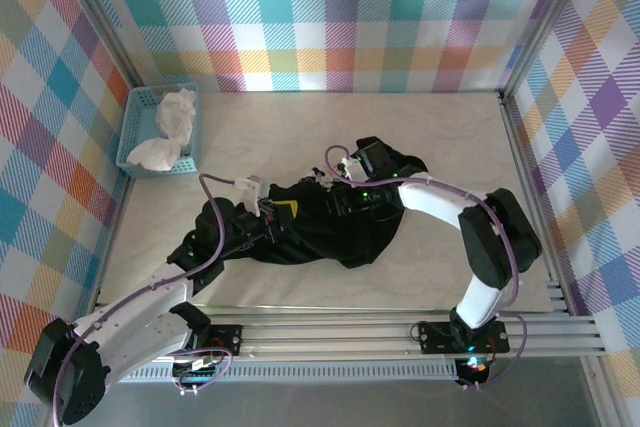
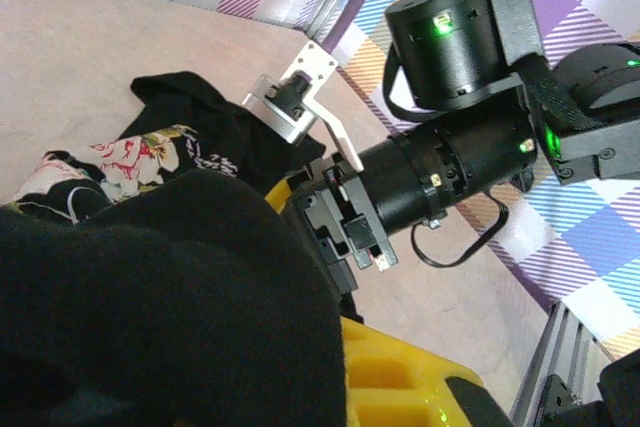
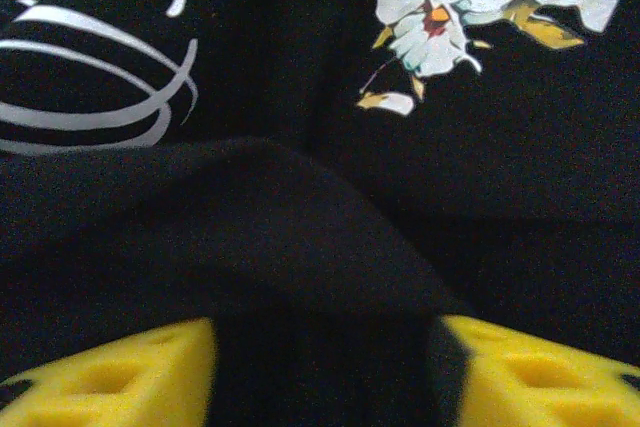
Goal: Fold the inside-out t-shirt
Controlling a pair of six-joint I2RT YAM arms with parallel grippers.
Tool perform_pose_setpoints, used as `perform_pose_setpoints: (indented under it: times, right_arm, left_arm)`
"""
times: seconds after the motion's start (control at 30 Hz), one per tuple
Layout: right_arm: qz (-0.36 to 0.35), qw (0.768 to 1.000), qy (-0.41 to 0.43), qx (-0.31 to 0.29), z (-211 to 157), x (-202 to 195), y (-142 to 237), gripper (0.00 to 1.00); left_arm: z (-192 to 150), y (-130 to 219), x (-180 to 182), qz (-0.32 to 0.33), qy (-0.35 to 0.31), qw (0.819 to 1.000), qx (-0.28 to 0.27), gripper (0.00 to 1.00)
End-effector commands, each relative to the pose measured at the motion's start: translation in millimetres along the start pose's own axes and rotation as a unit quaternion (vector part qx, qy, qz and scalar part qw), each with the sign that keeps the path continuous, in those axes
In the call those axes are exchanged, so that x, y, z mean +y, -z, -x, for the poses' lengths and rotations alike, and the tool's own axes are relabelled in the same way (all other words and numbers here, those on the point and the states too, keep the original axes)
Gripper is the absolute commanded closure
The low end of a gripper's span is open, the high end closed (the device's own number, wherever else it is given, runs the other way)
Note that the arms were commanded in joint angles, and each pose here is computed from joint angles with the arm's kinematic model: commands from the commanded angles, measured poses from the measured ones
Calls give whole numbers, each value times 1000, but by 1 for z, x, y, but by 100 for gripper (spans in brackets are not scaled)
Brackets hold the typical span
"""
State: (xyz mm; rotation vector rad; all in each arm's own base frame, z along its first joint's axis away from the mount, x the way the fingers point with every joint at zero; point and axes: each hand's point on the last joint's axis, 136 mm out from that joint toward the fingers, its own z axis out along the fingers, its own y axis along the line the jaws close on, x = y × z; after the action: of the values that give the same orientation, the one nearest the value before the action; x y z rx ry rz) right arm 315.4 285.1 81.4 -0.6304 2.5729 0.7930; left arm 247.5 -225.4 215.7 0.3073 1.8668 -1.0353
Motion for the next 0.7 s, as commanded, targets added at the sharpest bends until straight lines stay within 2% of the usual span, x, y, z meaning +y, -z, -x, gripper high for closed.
perform_pose_setpoints:
  times: [0.0,0.1,0.23,0.3,0.37,0.4,0.47,0.53,0.57,0.67]
  right_arm:
    - [44,999,9,-25,19,21,12,77]
    - [107,991,22,-72,37,44,48,100]
    - [178,974,51,-130,49,75,94,100]
    - [201,967,66,-143,49,86,109,100]
    - [210,963,80,-151,47,92,117,100]
    - [206,963,85,-152,46,92,118,100]
    - [160,973,72,-147,44,74,108,100]
    - [100,987,42,-117,41,51,91,82]
    - [70,992,28,-102,38,41,81,71]
    - [4,998,6,-60,25,27,51,54]
  left_arm:
    - [3,9,8,23,-12,1000,-17,100]
    - [-11,14,39,103,2,995,3,100]
    - [-41,23,79,199,14,979,48,100]
    - [-52,28,92,234,15,970,71,84]
    - [-57,31,99,260,10,961,92,74]
    - [-57,32,101,266,7,959,96,75]
    - [-54,32,100,263,3,961,88,88]
    - [-49,32,94,247,5,966,71,99]
    - [-47,31,90,236,7,970,64,100]
    - [-38,31,76,203,8,978,45,100]
